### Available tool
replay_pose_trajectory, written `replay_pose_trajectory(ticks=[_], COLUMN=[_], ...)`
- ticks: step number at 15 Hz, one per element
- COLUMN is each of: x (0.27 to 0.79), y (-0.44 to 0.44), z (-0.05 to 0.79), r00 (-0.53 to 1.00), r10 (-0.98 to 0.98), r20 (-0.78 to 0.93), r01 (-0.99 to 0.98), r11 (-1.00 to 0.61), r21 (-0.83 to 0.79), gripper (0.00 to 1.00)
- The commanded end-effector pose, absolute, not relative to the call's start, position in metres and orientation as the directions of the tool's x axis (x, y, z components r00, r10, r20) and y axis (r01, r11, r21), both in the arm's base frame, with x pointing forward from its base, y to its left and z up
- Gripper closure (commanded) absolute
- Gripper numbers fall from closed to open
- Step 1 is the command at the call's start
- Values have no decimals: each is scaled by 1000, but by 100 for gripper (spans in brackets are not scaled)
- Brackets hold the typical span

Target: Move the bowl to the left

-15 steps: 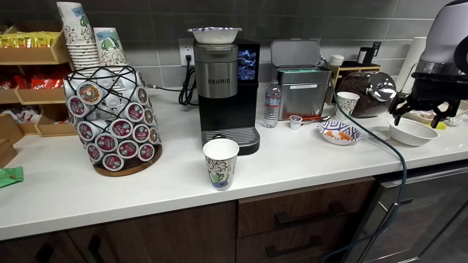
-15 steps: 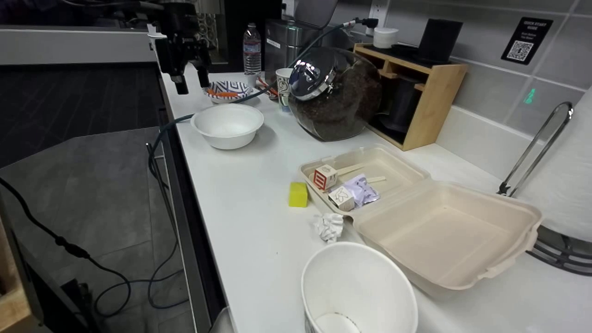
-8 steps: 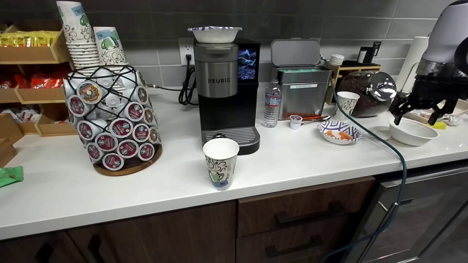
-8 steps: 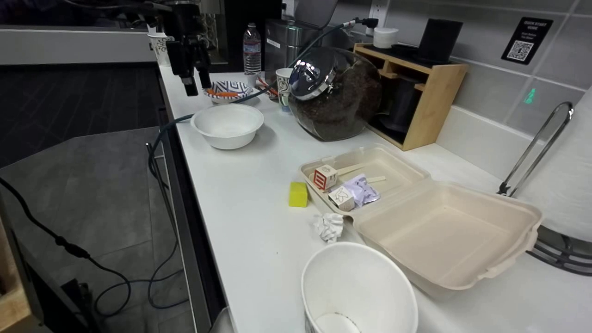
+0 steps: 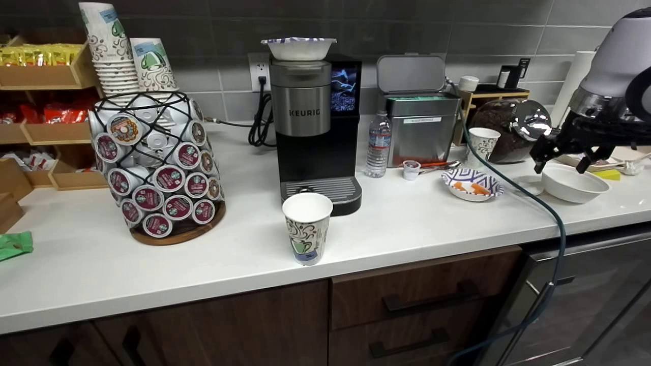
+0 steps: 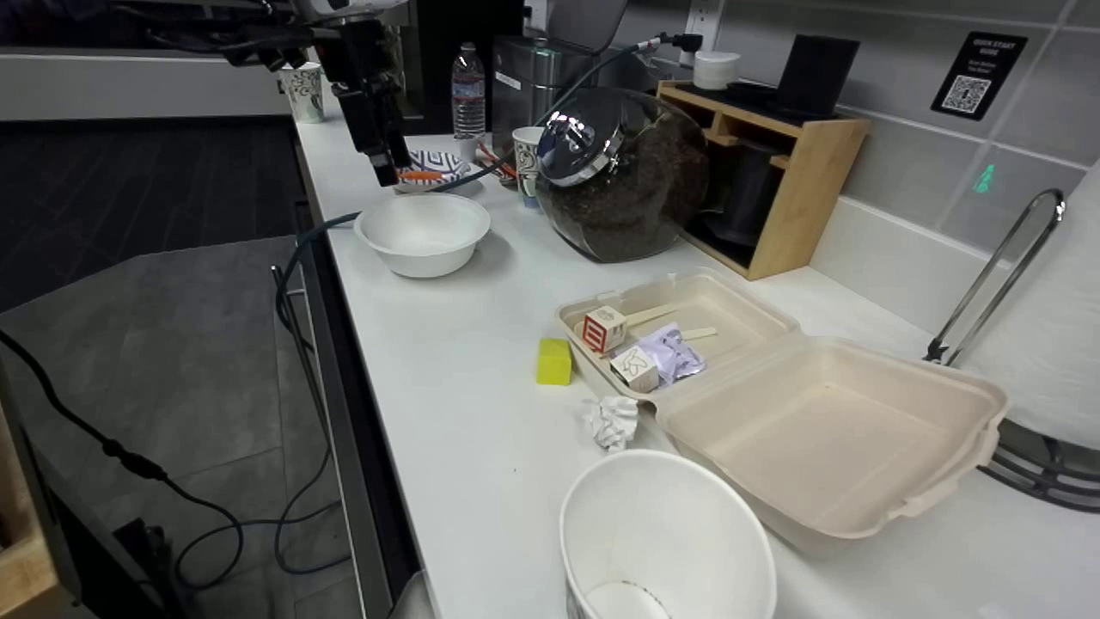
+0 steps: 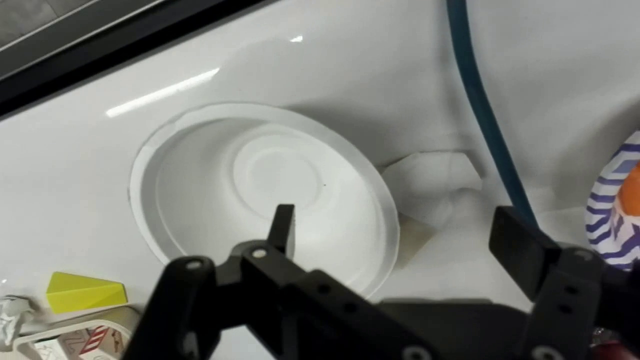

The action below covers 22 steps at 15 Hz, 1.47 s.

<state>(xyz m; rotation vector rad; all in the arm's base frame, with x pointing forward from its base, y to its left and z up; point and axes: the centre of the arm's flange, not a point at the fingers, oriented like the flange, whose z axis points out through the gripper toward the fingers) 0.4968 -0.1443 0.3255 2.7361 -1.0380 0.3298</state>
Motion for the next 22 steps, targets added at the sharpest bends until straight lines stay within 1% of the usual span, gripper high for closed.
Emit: replay_pose_trajectory(ticks=[1,2,3,4,5,9,14,16,17,20,22], x=[501,501,500,499,498,494,496,497,496,499,498], y=[-151,-154,-157,-161,-163,-167,-156,-146,-138,-118,-87], z=[298,294,289,285,283,290,318,331,345,376,410], r00=[774,781,784,784,785,784,798,809,814,827,832], r10=[-566,-558,-556,-557,-556,-549,-509,-475,-450,-380,-293], r20=[283,282,277,274,274,290,323,345,366,414,472], r01=[-612,-605,-602,-604,-604,-603,-570,-544,-525,-472,-401], r11=[-783,-787,-789,-787,-786,-784,-811,-828,-840,-870,-904], r21=[109,119,120,126,132,145,130,135,134,144,146], gripper=[0,0,5,26,30,63,99,100,98,98,98])
